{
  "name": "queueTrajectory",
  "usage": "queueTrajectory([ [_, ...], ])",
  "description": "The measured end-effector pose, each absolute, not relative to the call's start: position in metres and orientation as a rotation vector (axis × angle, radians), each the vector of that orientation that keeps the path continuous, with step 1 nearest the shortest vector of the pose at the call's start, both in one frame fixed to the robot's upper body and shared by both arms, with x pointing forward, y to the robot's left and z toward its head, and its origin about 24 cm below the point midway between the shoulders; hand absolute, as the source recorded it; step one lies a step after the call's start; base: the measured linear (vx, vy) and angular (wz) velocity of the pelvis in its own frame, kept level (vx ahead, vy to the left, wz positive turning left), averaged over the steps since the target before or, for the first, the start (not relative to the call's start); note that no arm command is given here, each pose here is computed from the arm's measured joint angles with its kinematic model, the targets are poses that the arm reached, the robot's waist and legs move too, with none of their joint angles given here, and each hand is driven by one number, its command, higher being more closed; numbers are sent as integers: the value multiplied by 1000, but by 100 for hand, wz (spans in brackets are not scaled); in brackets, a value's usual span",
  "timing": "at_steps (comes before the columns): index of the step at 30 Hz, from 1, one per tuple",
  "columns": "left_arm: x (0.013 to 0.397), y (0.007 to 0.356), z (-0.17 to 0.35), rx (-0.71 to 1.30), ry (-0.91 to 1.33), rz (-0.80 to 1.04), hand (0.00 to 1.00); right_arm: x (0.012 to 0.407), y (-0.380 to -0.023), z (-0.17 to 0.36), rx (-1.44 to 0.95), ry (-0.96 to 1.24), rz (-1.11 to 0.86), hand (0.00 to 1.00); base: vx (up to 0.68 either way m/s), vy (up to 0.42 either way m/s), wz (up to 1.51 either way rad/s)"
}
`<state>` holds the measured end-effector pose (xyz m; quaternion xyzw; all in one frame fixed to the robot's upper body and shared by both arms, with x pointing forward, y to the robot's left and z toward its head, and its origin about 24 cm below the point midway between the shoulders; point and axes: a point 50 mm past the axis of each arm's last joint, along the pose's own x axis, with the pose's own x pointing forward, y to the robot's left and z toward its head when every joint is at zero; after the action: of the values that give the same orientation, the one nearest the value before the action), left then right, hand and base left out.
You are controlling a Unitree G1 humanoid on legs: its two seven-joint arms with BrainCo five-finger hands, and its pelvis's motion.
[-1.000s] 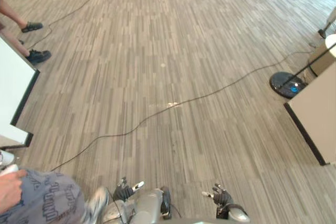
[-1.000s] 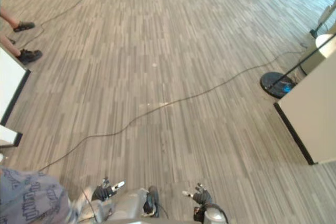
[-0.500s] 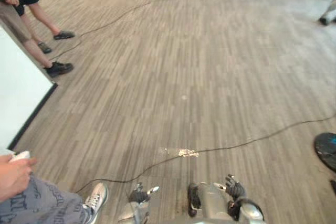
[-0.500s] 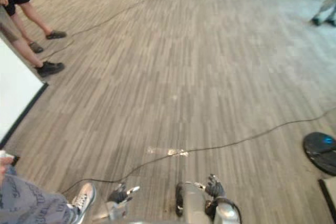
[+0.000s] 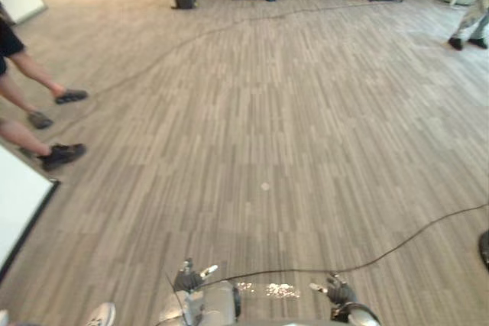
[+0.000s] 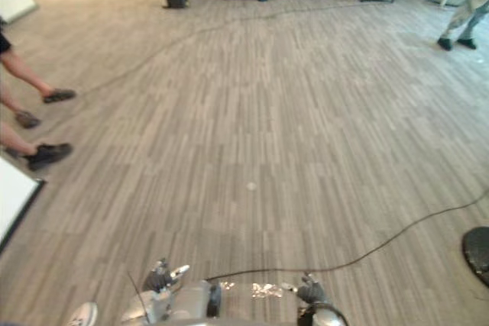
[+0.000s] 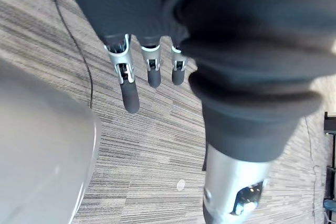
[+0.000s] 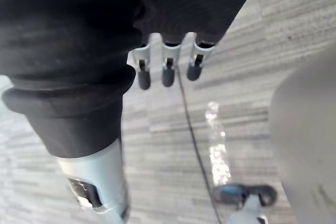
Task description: Organize washtable
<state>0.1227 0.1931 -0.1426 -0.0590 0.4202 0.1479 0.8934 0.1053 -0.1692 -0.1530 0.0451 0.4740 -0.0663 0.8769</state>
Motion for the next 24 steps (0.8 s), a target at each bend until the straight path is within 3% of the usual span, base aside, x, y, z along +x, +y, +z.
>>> queueTrajectory([
  [8, 105, 197, -152, -111, 961, 320, 0, 107, -169, -153, 82, 984, -124, 0, 180, 128, -49],
  [17, 92, 186, -158, -165, 999, 336, 0, 99, -182, -155, 56, 1002, -147, 0, 21, -128, 28],
  [24, 90, 194, -157, -140, 1002, 340, 0, 94, -170, -159, 90, 1035, -140, 0, 106, -81, 9],
])
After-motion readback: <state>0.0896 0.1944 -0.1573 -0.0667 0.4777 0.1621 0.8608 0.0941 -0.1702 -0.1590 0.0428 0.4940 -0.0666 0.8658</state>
